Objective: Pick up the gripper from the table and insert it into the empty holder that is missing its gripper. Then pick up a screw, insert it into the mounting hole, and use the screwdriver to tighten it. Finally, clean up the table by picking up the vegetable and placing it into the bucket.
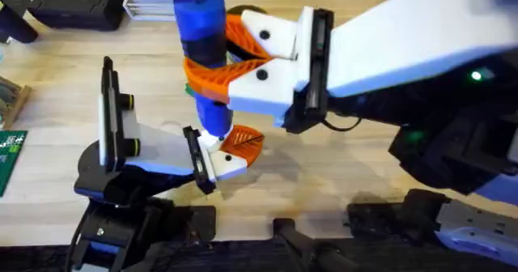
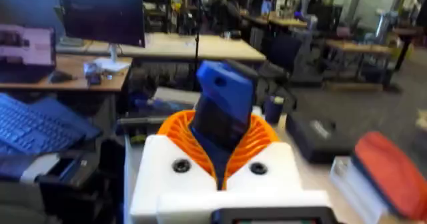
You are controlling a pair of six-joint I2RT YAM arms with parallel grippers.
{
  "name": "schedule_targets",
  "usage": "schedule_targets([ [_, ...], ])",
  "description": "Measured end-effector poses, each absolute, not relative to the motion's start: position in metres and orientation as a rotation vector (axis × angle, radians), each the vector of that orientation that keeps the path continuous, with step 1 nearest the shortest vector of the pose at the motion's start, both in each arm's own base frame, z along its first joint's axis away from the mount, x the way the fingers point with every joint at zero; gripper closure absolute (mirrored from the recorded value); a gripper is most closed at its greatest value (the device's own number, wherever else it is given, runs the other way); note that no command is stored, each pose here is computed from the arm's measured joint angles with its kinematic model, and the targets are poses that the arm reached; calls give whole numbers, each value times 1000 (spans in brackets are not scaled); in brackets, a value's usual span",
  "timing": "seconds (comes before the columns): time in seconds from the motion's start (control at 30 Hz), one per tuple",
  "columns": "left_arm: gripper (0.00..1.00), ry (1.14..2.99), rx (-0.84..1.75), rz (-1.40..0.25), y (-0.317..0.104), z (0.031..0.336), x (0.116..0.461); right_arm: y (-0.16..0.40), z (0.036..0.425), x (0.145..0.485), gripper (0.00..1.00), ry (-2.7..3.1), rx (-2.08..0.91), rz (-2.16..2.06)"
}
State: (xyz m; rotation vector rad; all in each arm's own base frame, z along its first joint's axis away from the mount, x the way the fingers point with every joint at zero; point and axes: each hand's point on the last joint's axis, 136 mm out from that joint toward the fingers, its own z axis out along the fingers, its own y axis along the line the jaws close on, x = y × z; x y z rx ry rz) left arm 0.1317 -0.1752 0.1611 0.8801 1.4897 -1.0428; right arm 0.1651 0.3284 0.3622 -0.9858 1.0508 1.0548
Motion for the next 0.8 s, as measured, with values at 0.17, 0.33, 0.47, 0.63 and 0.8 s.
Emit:
schedule_targets([
  [0.17, 995, 1493, 879, -1045, -175, 161, 132, 311, 415, 152, 973, 803, -893, 1037],
  [0.33, 995, 1493, 879, -1045, -175, 161, 132, 313, 406, 154, 973, 861, -915, 1041],
  [0.47, 995, 1493, 879, -1045, -175, 161, 132, 318, 394, 161, 973, 912, -933, 1035],
  [0.63, 995, 1493, 879, -1045, -175, 161, 132, 313, 371, 188, 973, 1016, -948, 921],
  [0.8, 995, 1493, 879, -1045, -175, 161, 132, 283, 317, 251, 973, 1249, -956, 583],
])
